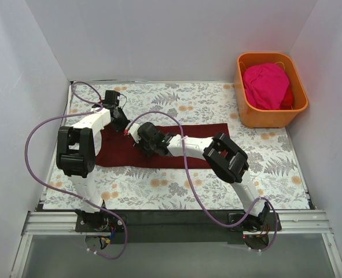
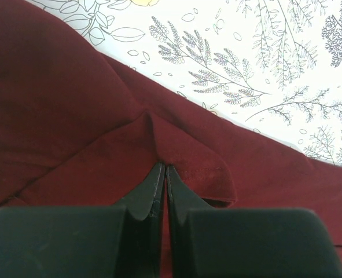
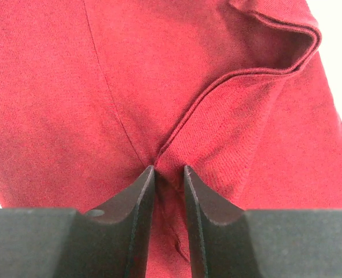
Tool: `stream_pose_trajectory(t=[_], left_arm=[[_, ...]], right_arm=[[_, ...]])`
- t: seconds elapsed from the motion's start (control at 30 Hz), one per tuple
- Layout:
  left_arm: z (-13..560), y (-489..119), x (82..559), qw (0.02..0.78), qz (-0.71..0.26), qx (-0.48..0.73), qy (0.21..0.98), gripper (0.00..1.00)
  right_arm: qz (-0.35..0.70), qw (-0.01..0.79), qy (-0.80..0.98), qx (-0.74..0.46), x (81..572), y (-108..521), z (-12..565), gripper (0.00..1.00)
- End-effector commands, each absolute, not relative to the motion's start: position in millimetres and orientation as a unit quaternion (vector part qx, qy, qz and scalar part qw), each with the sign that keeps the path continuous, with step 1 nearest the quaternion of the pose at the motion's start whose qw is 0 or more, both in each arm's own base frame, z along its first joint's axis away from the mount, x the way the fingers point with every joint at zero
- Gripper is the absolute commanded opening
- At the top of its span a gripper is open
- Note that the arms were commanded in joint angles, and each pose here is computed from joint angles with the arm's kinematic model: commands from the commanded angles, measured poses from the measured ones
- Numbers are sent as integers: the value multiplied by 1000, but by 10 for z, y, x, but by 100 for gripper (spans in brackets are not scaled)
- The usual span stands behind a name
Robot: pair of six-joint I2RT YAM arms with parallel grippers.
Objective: Fold and stack the t-shirts
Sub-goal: Fold the tshirt
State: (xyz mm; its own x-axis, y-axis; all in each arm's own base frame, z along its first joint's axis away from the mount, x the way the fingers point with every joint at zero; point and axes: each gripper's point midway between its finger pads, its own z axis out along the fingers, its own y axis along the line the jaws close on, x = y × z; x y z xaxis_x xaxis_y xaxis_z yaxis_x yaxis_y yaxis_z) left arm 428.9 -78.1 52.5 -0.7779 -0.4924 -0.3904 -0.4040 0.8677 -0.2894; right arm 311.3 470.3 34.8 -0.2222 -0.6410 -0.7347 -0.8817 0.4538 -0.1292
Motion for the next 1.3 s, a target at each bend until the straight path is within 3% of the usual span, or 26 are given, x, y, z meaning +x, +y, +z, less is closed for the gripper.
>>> stream_pose_trajectory(t=[0.0, 0.1, 0.47, 0.6, 0.73, 0.87, 1.27], left_arm=[[676, -736, 4410, 254, -90, -234, 934, 0], [675, -726, 4409, 253, -89, -235, 934, 0], [651, -737, 4380, 249, -91, -235, 935, 0], [669, -735, 4394, 252, -91, -234, 935, 0], [682, -719, 4401, 253, -85, -232, 935, 0], [695, -693, 4417, 251, -78, -229, 937, 0], [813, -498, 4444, 237, -17, -205, 950, 0]], right_arm=[[165, 392, 757, -497, 3166, 4791, 485, 33], [175, 395, 755, -494, 3162, 4831, 549, 38], [173, 404, 760, -480, 3276, 4927, 531, 34], [167, 399, 764, -479, 3290, 4897, 459, 29], [165, 400, 766, -476, 3296, 4846, 489, 12], [166, 406, 761, -479, 3288, 4778, 613, 1], [190, 415, 740, -494, 3200, 4556, 954, 1]])
